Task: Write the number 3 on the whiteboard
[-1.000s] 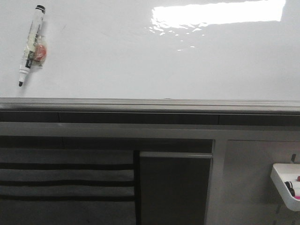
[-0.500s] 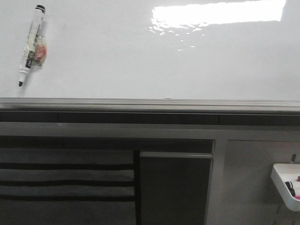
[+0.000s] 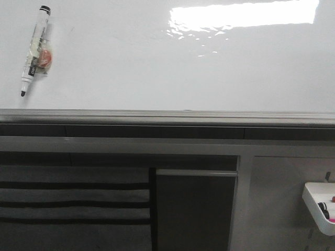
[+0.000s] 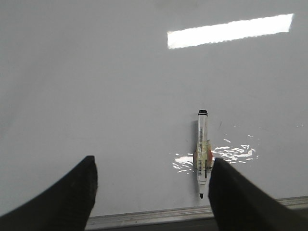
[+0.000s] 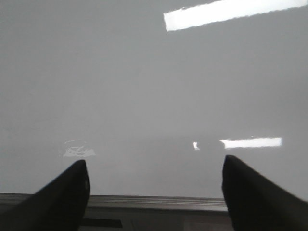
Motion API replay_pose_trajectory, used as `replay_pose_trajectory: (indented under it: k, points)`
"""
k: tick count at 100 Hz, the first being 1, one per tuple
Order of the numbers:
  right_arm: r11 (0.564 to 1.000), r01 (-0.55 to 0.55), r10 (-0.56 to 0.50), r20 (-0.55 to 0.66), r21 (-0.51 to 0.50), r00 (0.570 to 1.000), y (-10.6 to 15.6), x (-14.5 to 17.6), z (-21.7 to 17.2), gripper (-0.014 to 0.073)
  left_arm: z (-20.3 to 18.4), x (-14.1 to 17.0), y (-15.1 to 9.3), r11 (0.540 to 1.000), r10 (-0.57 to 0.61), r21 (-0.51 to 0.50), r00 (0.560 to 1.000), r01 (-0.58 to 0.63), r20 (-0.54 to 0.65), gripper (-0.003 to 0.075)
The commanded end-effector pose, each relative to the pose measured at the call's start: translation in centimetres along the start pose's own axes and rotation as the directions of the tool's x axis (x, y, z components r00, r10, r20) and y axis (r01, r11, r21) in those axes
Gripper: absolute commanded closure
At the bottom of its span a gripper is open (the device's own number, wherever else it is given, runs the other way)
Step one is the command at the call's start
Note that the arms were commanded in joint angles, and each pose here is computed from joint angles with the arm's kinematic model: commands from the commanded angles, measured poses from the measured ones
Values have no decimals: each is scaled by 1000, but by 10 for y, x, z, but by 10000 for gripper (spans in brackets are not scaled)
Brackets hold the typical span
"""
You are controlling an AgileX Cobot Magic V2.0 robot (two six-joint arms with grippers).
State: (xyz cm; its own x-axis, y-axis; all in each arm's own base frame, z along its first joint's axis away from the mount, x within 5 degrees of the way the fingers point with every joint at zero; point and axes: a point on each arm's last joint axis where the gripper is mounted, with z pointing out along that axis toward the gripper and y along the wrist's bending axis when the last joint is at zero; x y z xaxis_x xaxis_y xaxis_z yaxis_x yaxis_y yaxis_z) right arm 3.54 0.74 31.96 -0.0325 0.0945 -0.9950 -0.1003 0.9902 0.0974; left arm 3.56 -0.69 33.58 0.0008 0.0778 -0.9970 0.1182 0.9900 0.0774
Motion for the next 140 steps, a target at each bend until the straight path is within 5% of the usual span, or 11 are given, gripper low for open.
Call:
replay_pose_trajectory:
  k: [1,54,76,109,140]
  points:
    - [1000,8,-8,83,2,997,1,-16,0,65,1,-13,2,1000,-13,-12,998,14,68,265]
    - [1000,5,-5,72,0,997,1,-15,0,65,3,-12,1,999,-32,0,998,32,53,369]
    - [1000,-1,0,-83,-10,997,3,-17,6,65,20,-11,-2,997,27,71,998,-22,-63,408]
    - [966,25,-99,-276,-259,956,24,-27,40,65,90,1,-18,978,81,208,957,-22,-278,476]
    - [963,-9,-74,-295,-269,953,25,-26,47,65,163,28,-29,984,4,169,933,61,-361,501]
